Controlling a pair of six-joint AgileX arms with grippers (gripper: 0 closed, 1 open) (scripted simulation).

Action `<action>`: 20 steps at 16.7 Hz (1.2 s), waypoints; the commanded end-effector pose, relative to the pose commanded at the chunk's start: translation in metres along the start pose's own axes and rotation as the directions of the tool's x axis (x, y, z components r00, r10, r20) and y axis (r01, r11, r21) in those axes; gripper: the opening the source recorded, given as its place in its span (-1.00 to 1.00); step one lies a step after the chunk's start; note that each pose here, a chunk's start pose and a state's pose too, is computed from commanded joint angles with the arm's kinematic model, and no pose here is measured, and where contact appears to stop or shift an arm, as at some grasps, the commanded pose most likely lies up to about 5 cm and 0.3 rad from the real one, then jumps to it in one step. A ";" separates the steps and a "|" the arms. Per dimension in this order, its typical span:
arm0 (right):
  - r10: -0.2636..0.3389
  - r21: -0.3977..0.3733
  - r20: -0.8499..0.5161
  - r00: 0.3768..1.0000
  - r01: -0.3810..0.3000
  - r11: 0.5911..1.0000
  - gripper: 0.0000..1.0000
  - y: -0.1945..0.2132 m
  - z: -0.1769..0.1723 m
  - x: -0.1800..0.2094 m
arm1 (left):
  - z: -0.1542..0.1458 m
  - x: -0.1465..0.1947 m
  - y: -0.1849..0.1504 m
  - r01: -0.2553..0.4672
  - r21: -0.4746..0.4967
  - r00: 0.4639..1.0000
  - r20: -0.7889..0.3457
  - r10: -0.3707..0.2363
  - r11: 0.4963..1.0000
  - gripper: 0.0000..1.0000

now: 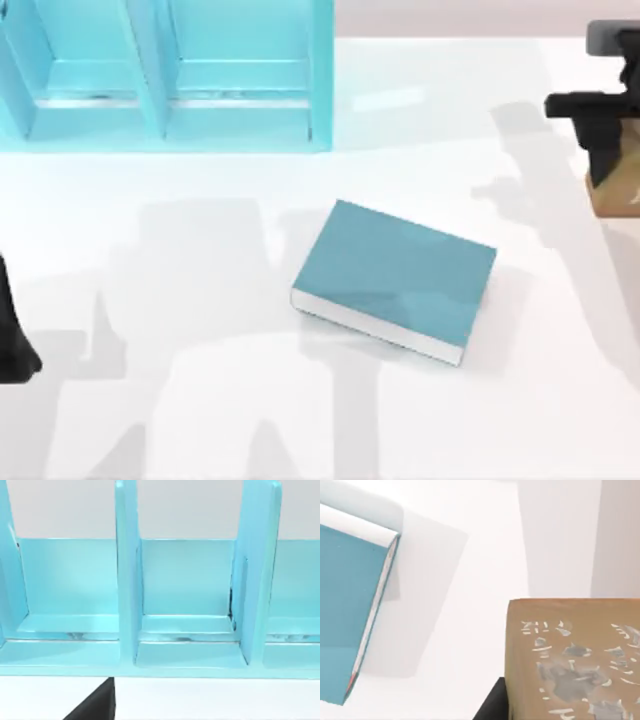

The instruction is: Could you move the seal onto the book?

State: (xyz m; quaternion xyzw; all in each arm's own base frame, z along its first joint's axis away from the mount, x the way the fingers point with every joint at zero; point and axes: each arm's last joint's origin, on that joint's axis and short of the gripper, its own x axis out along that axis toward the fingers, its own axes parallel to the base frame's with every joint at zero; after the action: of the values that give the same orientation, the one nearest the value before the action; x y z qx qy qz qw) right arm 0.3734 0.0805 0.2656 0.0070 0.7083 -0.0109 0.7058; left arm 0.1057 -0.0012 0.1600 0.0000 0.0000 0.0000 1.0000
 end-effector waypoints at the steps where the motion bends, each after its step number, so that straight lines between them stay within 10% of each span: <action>1: -0.001 0.003 -0.004 1.000 0.001 1.000 -1.00 0.023 0.004 0.008 | 0.000 0.000 0.000 0.000 0.000 1.000 0.000 0.000 1.000 1.00; 8: 0.004 -0.009 0.004 1.000 -0.004 1.000 -1.00 0.172 -0.011 0.058 | 0.000 0.000 0.000 0.000 0.000 1.000 0.000 0.000 1.000 1.00; 20: 0.006 -0.010 0.007 1.000 -0.006 1.000 -1.00 0.178 -0.012 0.055 | 0.000 0.000 0.000 0.000 0.000 1.000 0.000 0.000 1.000 1.00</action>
State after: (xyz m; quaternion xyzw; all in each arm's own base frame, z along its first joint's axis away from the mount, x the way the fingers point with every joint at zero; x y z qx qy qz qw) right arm 0.3654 0.2586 0.2095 0.0054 0.7060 -0.0054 0.7082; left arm 0.1057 -0.0012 0.1600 0.0000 0.0000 0.0000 1.0000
